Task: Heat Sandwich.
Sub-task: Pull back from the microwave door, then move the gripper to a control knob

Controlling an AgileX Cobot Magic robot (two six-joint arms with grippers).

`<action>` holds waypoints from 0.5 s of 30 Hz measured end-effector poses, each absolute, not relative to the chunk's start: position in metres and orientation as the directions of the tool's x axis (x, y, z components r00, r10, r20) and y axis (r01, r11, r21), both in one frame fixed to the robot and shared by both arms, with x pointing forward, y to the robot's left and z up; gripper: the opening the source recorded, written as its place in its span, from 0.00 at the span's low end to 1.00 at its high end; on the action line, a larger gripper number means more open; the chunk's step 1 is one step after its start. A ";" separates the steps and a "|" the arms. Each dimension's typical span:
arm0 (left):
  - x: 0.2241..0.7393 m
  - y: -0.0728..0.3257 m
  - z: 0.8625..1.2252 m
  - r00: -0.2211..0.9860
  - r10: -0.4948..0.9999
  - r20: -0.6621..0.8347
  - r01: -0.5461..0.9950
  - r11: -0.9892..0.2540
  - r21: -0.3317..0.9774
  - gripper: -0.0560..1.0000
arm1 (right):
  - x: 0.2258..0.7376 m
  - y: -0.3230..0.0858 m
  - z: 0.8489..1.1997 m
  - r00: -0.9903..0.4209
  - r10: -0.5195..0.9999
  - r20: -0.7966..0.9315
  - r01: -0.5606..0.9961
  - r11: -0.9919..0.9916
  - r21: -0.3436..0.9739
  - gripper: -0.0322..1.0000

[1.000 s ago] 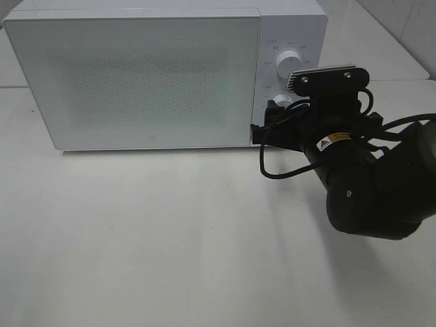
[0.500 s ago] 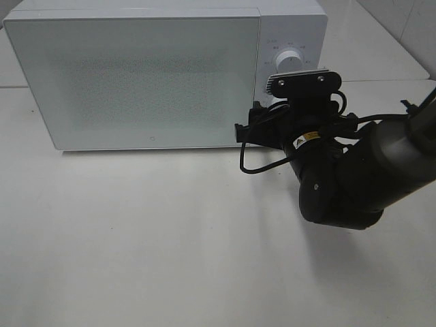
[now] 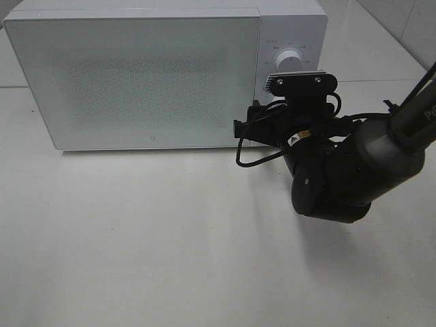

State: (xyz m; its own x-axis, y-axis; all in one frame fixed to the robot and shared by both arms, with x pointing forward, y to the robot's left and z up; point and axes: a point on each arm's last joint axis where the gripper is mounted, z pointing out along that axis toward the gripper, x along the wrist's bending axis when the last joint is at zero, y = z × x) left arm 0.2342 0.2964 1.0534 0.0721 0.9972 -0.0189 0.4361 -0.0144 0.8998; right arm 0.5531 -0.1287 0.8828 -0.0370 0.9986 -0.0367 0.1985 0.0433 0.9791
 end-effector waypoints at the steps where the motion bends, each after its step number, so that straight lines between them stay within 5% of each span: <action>1: 0.234 0.296 1.053 0.072 0.997 -0.019 0.436 -0.014 0.900 0.96 | 0.553 -0.129 0.883 -0.037 0.999 -0.037 0.199 0.043 0.979 0.77; 15: 0.234 0.296 1.053 0.072 0.997 -0.019 0.436 -0.014 0.900 0.96 | 0.556 -0.131 0.878 -0.031 0.999 -0.041 0.207 0.046 0.977 0.77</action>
